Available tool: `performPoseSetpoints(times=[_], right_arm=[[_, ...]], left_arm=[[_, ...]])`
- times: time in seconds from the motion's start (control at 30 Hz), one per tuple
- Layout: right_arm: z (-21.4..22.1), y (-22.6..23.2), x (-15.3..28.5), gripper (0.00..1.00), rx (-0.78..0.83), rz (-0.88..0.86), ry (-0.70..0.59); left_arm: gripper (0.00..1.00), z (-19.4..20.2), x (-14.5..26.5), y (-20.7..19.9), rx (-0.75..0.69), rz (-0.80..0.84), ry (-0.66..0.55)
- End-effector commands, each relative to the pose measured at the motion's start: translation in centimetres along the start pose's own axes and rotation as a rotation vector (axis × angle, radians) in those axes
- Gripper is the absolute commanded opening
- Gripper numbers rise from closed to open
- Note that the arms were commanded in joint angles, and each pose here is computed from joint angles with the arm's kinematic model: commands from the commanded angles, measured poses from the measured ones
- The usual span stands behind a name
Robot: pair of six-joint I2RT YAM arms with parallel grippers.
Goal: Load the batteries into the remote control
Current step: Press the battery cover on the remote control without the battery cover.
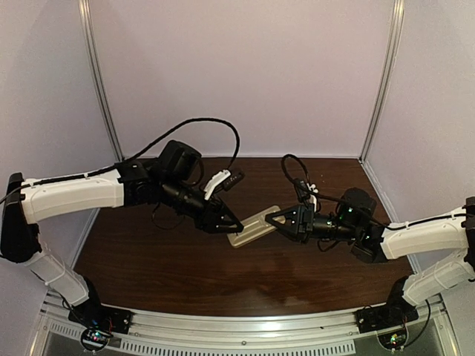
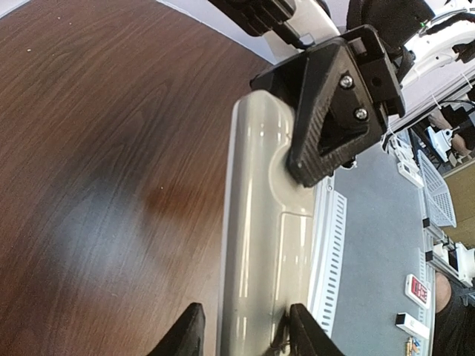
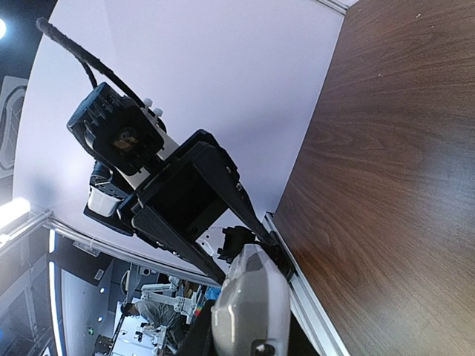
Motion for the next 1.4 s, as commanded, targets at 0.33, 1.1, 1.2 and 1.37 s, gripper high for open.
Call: performPoseSetpoints(times=[0.33,1.1,1.2,1.37], right_arm=[[-0.4,3.7,0.4,0.00,0.052,-0.184,-0.003],[-1.1,4.8,1.0,0.00,0.065,-0.214,-0.016],[-1.1,4.9,1.0,0.00,0.069,-0.215,-0.015],[-1.1,4.2,0.8,0.00,0.072,-0.169,-0.008]], left_arm=[[0.36,1.5,-2.0,0.9,-0.067,-0.140,0.146],[0.39,4.2,-1.3,0.7,-0.106,-0.177,0.256],[0.40,4.2,-1.2,0.8,-0.110,-0.191,0.262],[0.49,3.0,-0.6,0.6,-0.111,-0.200,0.220]])
Point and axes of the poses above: each gripper's point midway between its finger pads, its own x axis back along the fingers, its own y axis along the line the jaws close on, z = x × y, the point moved 7 cm from there along x, back along the fingers, and after that the axes turned 6 degrees about -x, right-handed, at the moved point
